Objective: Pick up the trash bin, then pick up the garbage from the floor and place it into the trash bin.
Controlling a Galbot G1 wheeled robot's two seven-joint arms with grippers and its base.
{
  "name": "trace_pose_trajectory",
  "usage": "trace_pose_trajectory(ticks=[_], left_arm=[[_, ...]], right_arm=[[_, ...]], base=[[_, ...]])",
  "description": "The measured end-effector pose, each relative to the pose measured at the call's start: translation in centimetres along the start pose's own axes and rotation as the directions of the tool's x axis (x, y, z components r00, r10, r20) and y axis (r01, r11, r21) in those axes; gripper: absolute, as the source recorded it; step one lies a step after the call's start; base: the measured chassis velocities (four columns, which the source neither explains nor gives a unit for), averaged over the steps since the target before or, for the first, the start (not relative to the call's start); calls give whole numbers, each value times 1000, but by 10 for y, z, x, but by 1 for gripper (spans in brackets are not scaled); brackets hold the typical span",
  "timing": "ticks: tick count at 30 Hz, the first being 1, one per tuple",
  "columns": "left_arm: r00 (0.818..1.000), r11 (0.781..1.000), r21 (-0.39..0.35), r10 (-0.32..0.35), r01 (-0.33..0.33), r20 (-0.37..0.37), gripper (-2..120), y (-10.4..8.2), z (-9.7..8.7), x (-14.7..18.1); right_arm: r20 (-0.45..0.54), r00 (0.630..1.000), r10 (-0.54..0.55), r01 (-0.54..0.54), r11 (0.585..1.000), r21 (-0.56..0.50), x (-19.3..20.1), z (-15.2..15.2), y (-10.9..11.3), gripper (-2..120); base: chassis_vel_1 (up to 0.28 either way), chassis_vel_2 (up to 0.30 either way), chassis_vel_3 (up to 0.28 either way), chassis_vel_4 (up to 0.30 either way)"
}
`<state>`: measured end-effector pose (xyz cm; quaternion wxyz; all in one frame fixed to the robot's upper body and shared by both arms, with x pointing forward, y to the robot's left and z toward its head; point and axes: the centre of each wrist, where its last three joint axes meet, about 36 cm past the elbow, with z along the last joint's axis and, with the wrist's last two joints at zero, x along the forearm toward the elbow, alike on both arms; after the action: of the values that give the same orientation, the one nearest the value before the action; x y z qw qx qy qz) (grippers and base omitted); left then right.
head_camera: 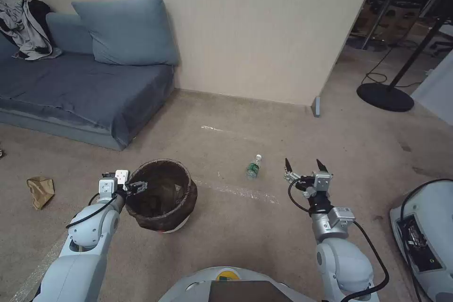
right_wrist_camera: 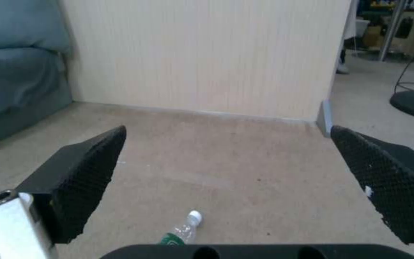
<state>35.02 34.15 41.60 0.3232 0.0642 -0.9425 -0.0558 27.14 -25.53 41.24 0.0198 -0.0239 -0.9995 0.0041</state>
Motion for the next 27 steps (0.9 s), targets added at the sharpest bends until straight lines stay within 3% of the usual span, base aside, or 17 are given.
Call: trace_pose_trajectory(ticks=[23,26,27], left_arm=[[999,1000,-16,5,-6,-52,99,-7,17,-9],[999,1000,-15,6,-7,-53,90,-6,18,-10],[999,1000,-14,9,-10,-54,81,-6,18,-10]], right_arm=[[-4,1000,1,-1,1000,-23,-2,0,7,100],[-3,1000,2,-2,1000,-28,-2,-1,6,100],[-3,1000,2,-2,999,-33,-2,-1,7,100]], base=[[0,0,0,0],[0,0,0,0],[0,0,0,0]])
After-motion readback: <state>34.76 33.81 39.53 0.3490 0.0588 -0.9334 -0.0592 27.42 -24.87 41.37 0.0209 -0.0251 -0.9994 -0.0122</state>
